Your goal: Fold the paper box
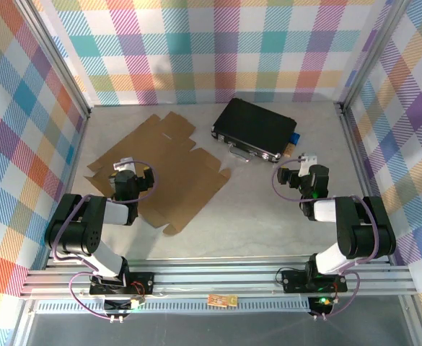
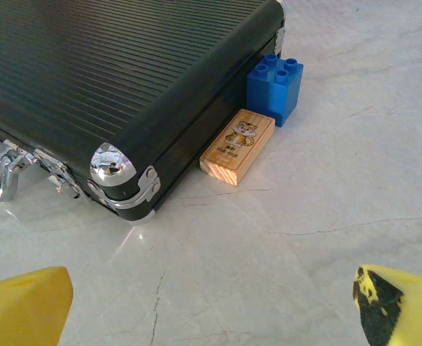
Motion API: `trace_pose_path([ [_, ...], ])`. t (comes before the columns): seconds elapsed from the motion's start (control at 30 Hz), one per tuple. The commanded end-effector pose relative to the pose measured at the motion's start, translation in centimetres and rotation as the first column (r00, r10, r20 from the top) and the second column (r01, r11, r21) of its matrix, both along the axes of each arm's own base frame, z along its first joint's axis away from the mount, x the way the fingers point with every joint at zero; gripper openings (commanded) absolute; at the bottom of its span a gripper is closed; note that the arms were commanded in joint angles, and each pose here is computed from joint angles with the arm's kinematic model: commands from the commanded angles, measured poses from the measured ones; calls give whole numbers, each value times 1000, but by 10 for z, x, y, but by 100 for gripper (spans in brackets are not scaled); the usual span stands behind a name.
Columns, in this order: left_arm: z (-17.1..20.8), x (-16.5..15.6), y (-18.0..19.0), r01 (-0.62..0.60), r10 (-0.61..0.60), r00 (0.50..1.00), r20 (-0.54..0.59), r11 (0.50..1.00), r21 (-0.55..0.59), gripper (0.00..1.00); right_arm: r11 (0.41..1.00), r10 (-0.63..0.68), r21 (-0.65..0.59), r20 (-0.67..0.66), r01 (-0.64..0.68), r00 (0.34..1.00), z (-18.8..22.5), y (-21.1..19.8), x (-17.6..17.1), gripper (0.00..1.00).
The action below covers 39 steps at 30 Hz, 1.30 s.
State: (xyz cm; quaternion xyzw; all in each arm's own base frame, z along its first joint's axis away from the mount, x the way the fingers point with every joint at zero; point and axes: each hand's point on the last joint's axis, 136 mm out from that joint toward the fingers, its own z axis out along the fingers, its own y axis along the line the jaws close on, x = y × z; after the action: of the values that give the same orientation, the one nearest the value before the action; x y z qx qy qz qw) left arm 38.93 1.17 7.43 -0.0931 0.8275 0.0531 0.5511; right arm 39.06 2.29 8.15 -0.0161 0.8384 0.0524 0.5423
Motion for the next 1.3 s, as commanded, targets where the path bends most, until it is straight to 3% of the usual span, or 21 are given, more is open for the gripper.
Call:
trace_pose_path([
  [0.0,12,5,0,-7,7,999,43,1000,-2,100,1000,21,3,38,-21,999,10,2,7,99],
  [0.73,15,4,0,-10,10,999,54,1000,1,100,1000,5,0,50,-5,999,18,0,6,99],
  [0.83,38,2,-1,-22,21,998,52,999,26,100,995,-89,-30,23,90,996,43,-12,3,99],
  [0.9,64,-2,1,-78,74,995,59,995,66,100,991,-128,-22,143,132,981,88,-15,0,99],
  [0.97,110,-3,8,-160,155,973,171,987,14,100,986,-146,-33,275,161,950,151,-13,-2,99],
  [1.03,163,-2,19,-265,283,930,236,958,-108,100,976,-210,17,323,216,923,215,-14,-4,99],
  [1.07,181,-6,30,-367,407,897,170,903,-223,100,954,-297,133,272,270,916,239,-21,-5,99],
  [1.1,183,-17,37,-453,474,881,4,846,-280,100,893,-398,285,137,349,907,246,-30,-7,99],
  [1.17,179,-22,35,-510,465,860,-211,805,-302,100,749,-501,392,-194,535,843,235,-36,-27,99],
  [1.2,169,-10,23,-464,370,880,-296,804,-372,100,752,-439,411,-270,515,857,231,-23,-23,99],
  [1.23,160,-8,18,-470,326,871,-368,774,-426,97,801,-315,431,-287,416,904,232,0,-12,100],
  [1.27,144,-16,14,-527,322,826,-462,731,-433,96,818,-200,460,-336,346,920,229,25,-7,91],
])
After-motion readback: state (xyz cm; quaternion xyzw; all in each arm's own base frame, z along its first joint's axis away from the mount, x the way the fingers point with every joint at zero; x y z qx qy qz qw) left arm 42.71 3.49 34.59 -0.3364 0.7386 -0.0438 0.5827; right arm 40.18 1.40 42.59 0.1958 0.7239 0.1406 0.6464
